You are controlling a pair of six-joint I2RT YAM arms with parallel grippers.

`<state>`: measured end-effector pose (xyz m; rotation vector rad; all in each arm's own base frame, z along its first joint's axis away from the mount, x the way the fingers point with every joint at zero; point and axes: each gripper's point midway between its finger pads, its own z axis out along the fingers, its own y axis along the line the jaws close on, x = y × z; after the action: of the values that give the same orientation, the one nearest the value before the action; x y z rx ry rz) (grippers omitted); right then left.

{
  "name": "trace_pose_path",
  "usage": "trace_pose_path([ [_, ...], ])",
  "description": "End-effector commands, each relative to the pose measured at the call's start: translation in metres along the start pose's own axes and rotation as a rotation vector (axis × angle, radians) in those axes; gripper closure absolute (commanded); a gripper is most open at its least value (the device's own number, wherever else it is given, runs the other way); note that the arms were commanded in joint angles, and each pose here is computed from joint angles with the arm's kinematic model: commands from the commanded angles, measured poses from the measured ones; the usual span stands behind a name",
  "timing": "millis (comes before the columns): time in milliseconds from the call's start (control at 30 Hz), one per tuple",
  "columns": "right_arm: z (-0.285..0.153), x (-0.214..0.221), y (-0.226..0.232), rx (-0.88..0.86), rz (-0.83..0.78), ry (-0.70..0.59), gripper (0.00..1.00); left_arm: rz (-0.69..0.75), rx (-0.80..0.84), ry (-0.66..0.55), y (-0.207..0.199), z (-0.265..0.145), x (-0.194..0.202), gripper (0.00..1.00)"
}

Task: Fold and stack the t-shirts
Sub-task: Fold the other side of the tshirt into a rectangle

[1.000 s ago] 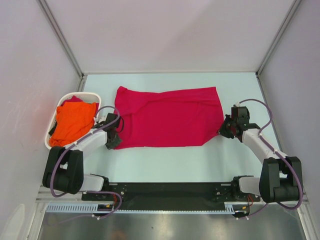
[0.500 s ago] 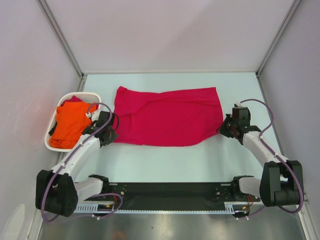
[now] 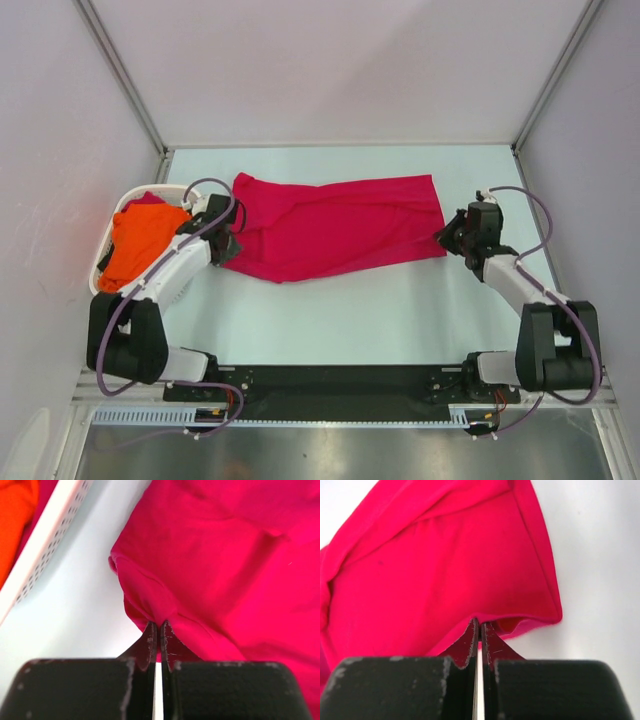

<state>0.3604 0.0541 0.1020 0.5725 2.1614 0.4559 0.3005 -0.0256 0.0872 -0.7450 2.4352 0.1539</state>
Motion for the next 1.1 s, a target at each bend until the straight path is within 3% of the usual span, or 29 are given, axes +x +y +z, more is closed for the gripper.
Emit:
trace_pose_path([
  [0, 0.026, -0.040, 0.013, -0.007, 0.025, -0.113, 1.00, -0.012, 0.031, -0.098, -0.024, -0.005, -0.045, 1.00],
  [400, 0.084, -0.056, -0.008, 0.155, 0.033, -0.083, 1.00, 0.011, -0.003, -0.085, -0.050, 0.025, -0.081, 1.00],
  [433, 0.090, -0.053, -0.016, 0.179, 0.044, -0.066, 1.00, 0.017, 0.003, -0.070, -0.051, 0.028, -0.080, 0.95],
  [467, 0.093, -0.049, -0.020, 0.198, 0.047, -0.050, 1.00, 0.023, 0.003, -0.057, -0.052, 0.031, -0.079, 0.86],
  [500, 0.097, -0.052, -0.018, 0.195, 0.046, -0.051, 0.99, 0.028, 0.000, -0.042, -0.054, 0.037, -0.077, 0.47],
  [533, 0.099, -0.050, -0.019, 0.198, 0.047, -0.044, 0.99, 0.031, -0.004, -0.037, -0.054, 0.038, -0.077, 0.26],
  [600, 0.107, -0.042, -0.022, 0.204, 0.043, -0.016, 0.91, 0.034, -0.015, -0.029, -0.051, 0.039, -0.074, 0.01],
  [633, 0.110, -0.045, -0.020, 0.205, 0.041, -0.020, 0.85, 0.036, -0.019, -0.034, -0.050, 0.038, -0.075, 0.00],
  [667, 0.111, -0.037, -0.025, 0.232, 0.037, 0.007, 0.73, 0.035, -0.017, -0.042, -0.049, 0.036, -0.076, 0.00],
  [767, 0.111, -0.037, -0.027, 0.268, 0.022, -0.003, 0.55, 0.026, 0.003, -0.067, -0.046, 0.025, -0.079, 0.01],
  [867, 0.105, -0.039, -0.022, 0.291, -0.006, -0.031, 0.47, 0.020, 0.081, -0.085, -0.050, 0.010, -0.076, 0.00],
  [1067, 0.086, -0.047, 0.000, 0.251, -0.047, -0.083, 0.46, 0.098, 0.153, -0.069, -0.055, -0.006, -0.048, 0.09],
])
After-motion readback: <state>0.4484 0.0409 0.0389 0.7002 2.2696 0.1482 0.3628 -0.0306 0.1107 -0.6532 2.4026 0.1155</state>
